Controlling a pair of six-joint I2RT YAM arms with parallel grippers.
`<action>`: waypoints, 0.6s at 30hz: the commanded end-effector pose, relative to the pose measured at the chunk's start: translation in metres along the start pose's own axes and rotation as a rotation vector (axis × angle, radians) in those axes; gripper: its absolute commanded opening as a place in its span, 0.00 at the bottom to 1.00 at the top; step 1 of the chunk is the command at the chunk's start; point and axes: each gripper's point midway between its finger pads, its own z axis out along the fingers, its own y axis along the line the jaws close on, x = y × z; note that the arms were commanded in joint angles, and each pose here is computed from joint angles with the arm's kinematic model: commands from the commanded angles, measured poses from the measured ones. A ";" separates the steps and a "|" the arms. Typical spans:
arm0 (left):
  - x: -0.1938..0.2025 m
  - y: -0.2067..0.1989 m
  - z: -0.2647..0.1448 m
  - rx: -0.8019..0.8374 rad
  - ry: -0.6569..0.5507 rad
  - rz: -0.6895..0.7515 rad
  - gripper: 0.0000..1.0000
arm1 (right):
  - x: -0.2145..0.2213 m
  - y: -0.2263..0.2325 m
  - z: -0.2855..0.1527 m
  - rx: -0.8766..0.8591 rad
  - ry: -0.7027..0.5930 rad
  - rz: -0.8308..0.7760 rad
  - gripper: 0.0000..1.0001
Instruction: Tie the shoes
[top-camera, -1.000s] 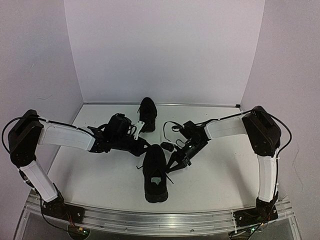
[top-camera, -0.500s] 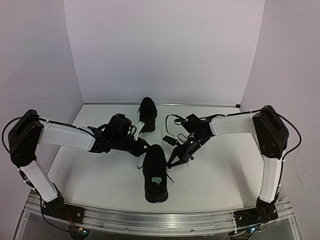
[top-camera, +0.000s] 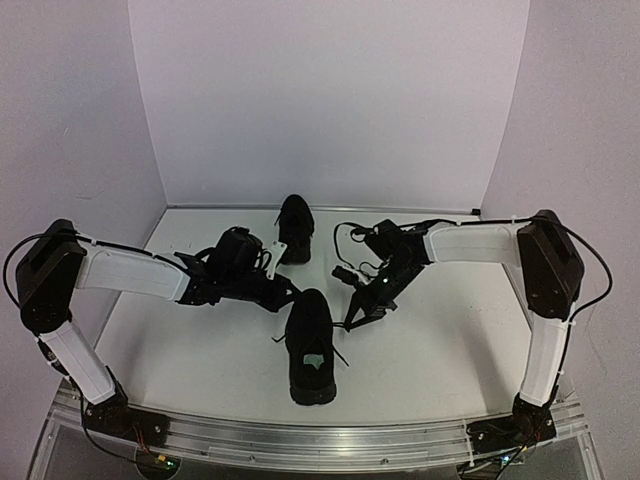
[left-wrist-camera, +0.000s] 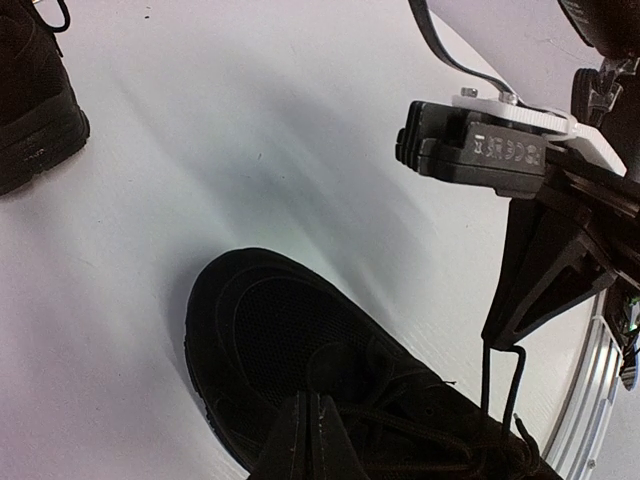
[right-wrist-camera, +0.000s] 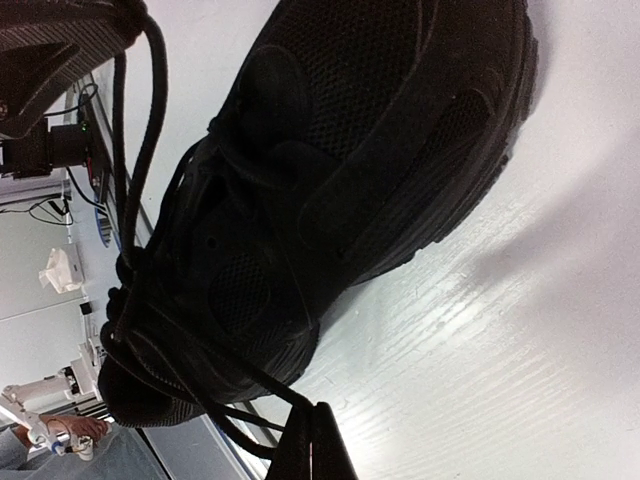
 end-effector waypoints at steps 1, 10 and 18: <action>-0.019 -0.002 -0.010 -0.003 -0.056 0.007 0.00 | -0.003 0.002 0.006 0.060 0.027 -0.055 0.00; -0.020 -0.005 -0.009 0.013 -0.055 0.014 0.00 | -0.005 -0.006 0.025 0.058 0.063 -0.038 0.02; -0.020 -0.006 -0.009 0.018 -0.052 0.022 0.00 | -0.003 0.005 0.034 -0.052 0.082 -0.027 0.30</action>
